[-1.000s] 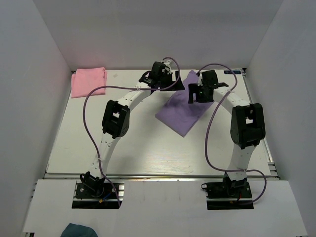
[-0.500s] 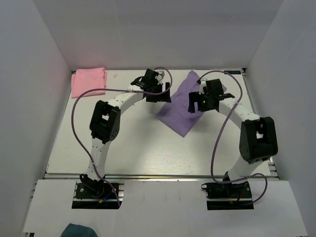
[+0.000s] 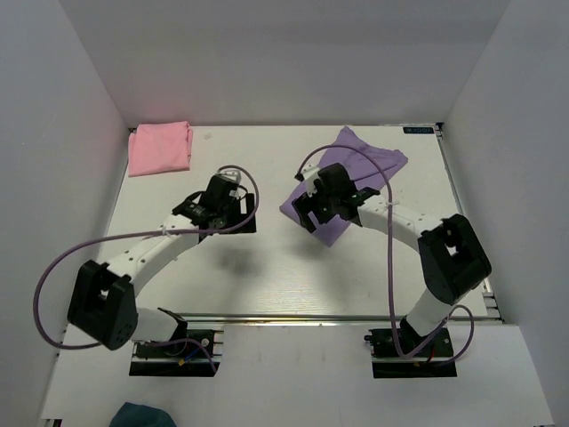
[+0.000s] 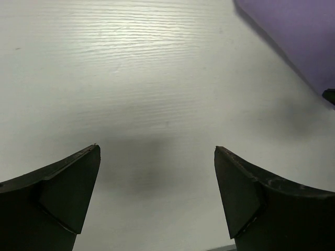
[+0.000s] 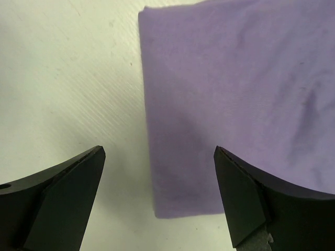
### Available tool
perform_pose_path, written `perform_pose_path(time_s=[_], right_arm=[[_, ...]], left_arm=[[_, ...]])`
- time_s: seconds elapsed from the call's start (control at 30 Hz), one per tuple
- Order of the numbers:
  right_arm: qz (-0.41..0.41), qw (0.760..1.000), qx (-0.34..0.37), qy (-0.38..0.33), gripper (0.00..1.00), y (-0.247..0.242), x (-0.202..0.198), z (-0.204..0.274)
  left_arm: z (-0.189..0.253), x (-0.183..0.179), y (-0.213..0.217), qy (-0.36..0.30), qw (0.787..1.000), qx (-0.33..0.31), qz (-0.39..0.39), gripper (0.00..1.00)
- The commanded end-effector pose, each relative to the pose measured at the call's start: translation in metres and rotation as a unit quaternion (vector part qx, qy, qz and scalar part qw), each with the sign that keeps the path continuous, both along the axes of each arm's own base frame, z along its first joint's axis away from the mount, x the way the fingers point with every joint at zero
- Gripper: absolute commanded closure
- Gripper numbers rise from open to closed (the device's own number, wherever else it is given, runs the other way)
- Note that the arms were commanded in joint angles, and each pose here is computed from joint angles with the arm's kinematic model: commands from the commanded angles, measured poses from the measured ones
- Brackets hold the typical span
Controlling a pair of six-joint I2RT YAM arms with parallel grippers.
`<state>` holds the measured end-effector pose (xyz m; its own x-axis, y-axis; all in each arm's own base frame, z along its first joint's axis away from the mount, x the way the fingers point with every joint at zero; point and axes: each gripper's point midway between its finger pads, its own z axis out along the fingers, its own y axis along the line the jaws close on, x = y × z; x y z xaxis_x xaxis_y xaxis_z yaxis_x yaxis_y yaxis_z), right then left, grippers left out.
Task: Fold and stack the t-shirts
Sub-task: Fold the folded rectangular tshirt in 1/3 of the way
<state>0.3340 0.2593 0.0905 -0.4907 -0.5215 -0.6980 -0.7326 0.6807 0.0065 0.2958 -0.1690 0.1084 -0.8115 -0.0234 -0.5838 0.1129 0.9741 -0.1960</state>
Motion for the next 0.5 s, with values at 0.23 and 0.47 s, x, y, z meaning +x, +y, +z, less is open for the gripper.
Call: perform_pose_path(time_s=[0.23,0.47], right_arm=[[0.011,0.993,-0.113,-0.032,0.16,0.013,0.017,-0.043],[-0.013,0.989,-0.143,-0.041,0.34,0.008,0.022,-0.056]], left_arm=[[0.004,0.001,0.033,-0.031,0.997,0.025,0.070,0.00],[-0.012,0.002,0.035,-0.011,0.997,0.033,0.072,0.00]])
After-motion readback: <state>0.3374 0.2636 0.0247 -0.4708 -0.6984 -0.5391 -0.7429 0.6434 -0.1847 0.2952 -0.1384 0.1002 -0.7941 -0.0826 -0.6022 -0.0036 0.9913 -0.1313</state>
